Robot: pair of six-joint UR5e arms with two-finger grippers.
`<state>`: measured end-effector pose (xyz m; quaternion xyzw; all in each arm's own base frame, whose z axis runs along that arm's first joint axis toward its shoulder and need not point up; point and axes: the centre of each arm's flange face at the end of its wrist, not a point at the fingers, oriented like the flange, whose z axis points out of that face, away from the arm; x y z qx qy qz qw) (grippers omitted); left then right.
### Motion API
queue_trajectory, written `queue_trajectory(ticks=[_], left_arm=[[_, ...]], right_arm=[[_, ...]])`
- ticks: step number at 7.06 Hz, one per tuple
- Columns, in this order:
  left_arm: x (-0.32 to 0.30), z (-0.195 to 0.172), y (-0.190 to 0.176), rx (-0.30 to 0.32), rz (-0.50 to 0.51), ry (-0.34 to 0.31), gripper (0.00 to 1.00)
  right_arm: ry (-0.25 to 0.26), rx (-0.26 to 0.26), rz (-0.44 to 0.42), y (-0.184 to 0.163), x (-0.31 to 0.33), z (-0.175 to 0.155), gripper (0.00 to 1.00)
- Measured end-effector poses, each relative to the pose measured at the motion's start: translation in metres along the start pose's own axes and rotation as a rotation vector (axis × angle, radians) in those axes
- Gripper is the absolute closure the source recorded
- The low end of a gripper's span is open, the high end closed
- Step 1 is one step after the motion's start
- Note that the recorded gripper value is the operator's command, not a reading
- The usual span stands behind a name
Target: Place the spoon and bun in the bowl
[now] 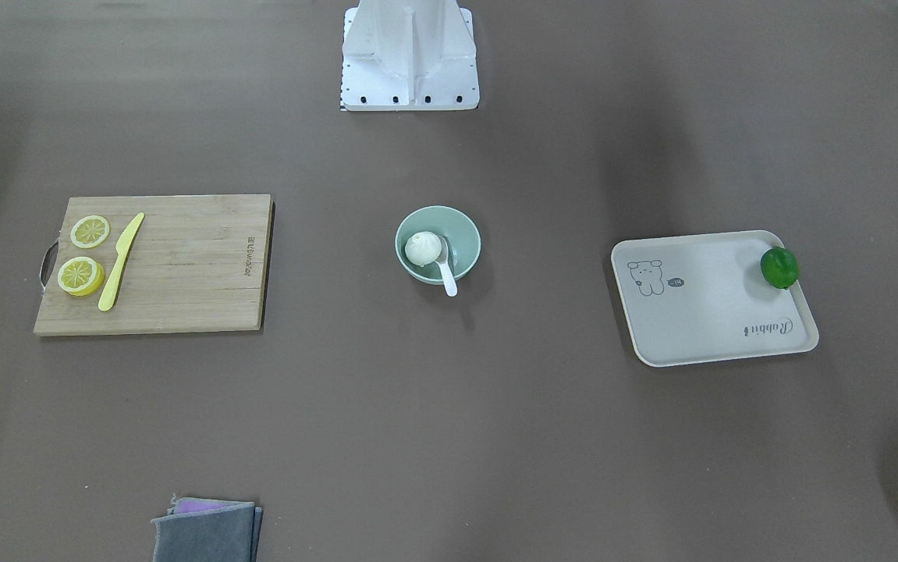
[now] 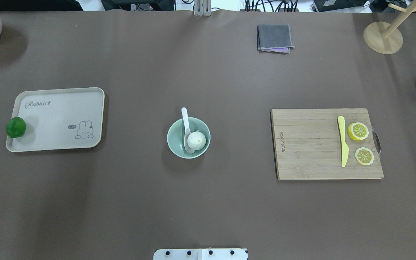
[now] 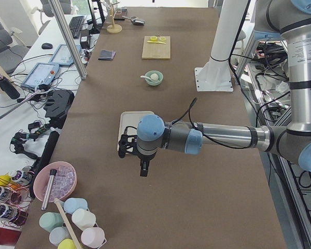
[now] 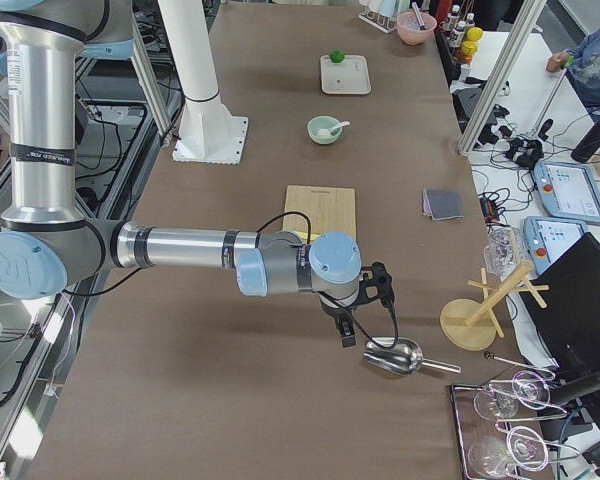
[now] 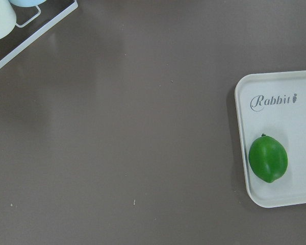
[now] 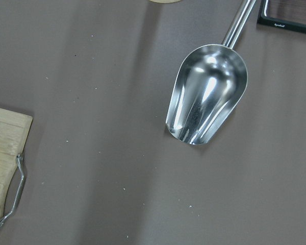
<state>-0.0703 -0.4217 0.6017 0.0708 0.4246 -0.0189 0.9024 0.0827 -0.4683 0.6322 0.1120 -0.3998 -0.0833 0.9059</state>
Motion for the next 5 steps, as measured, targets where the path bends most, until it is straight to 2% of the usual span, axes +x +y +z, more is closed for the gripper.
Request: queue_trajectory(ticks=[3, 5], left_arm=[[-0.005, 0.000, 0.003, 0.000, -0.012, -0.003, 0.02], [-0.008, -0.007, 0.019, 0.007, -0.028, -0.003, 0.02]], right_arm=[[-0.002, 0.002, -0.006, -0.005, -0.003, -0.002, 0.00], [-0.008, -0.001, -0.008, -0.003, -0.006, 0.000, 0.00]])
